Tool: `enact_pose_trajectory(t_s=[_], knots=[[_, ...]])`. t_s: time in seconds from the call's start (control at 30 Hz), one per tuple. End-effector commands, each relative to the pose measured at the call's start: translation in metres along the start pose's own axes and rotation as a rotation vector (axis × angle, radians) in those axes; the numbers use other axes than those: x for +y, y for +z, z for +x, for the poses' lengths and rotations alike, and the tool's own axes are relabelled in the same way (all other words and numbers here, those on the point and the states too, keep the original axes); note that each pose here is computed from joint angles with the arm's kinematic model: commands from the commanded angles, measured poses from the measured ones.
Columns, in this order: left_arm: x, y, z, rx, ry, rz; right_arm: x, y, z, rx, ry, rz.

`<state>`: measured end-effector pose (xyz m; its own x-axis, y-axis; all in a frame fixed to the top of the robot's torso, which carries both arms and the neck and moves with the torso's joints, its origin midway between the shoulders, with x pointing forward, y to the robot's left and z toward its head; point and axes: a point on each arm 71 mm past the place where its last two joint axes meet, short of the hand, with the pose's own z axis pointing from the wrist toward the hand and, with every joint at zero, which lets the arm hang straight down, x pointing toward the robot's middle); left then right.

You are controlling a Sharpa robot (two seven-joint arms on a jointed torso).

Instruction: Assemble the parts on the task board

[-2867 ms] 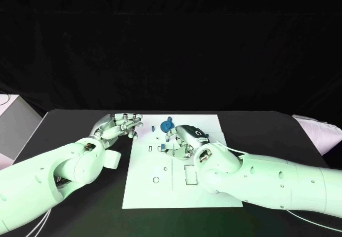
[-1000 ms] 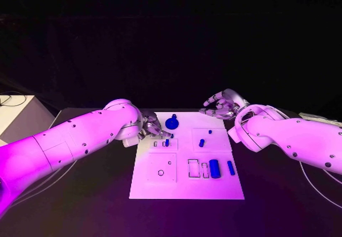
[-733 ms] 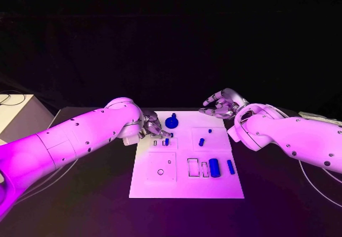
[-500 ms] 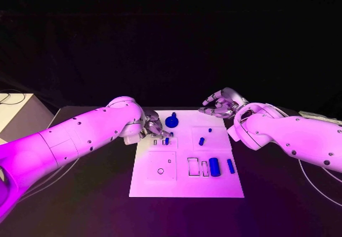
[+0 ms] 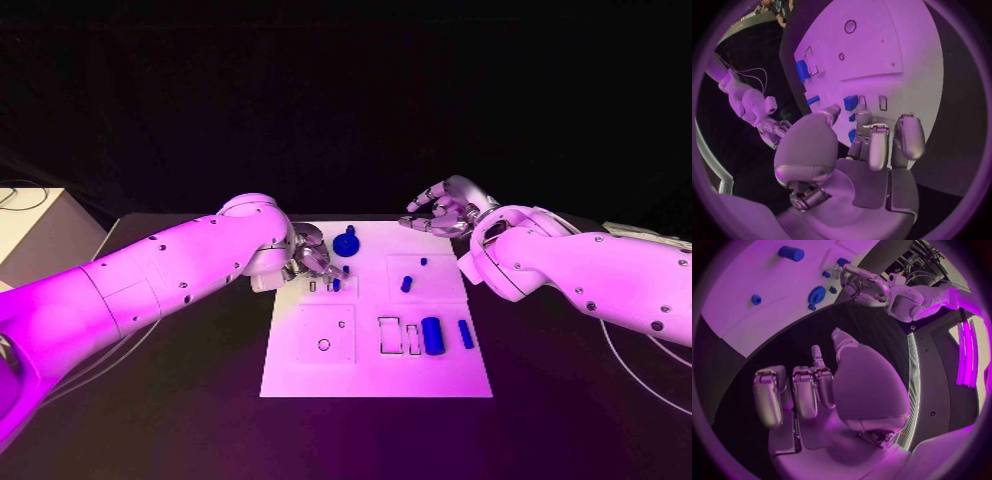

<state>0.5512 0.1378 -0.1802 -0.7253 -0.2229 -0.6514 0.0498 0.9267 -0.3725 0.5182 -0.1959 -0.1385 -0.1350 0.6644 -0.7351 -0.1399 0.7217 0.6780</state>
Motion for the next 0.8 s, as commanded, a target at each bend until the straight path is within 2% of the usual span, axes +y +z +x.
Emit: enact_pose_trajectory(t_s=[0.03, 0.8], knots=[[-0.0037, -0.0001, 0.0025, 0.034, 0.012, 0.008, 0.0013, 0.0002, 0.0012, 0.014, -0.015, -0.008], [-0.0080, 0.0014, 0.0048, 0.047, 0.012, 0.021, 0.0024, 0.0008, 0.0034, 0.025, -0.020, -0.001]])
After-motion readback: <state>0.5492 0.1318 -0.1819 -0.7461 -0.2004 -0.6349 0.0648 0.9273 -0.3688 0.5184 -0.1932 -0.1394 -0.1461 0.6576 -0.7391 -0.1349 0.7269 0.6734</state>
